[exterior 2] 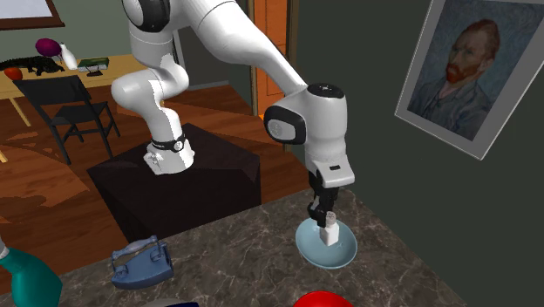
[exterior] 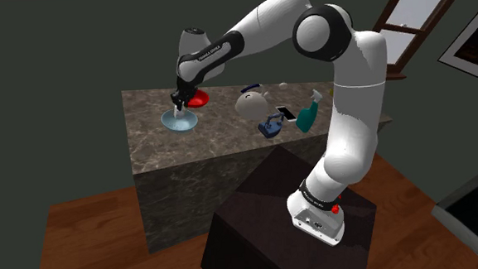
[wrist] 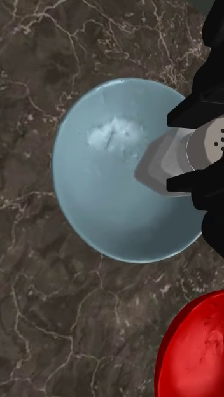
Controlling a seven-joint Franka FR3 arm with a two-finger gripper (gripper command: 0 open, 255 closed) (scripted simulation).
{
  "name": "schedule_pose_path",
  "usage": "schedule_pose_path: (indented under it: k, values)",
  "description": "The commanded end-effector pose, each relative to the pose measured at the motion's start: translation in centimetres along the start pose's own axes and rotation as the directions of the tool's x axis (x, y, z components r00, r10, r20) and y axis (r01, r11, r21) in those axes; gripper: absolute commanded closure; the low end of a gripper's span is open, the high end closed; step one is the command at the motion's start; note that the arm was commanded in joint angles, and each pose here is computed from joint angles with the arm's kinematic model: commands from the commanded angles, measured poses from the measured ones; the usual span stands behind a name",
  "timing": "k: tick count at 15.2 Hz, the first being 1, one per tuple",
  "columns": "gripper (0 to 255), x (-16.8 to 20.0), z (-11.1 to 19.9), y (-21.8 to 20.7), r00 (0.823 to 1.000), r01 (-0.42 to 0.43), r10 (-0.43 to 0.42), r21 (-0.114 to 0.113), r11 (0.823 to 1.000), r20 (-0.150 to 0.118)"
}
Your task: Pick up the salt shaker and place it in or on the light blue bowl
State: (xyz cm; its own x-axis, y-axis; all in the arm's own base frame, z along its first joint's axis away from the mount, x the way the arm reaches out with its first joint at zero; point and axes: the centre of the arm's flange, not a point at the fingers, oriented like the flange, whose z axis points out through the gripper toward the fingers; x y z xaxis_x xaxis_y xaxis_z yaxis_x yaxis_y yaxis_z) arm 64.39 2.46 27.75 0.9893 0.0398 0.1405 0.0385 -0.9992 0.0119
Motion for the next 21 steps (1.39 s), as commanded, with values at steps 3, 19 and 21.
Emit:
schedule_pose_path:
  k: [3,19,21]
  values:
    - [255,0.0,0.1,0.0,1.000,0.000,0.000,0.000,1.000,0.000]
    - [0,0.0,-4.9,0.0,1.000,0.000,0.000,0.000,1.000,0.000]
    - [0,0.0,-4.9,0.0,1.000,0.000,0.000,0.000,1.000,0.000]
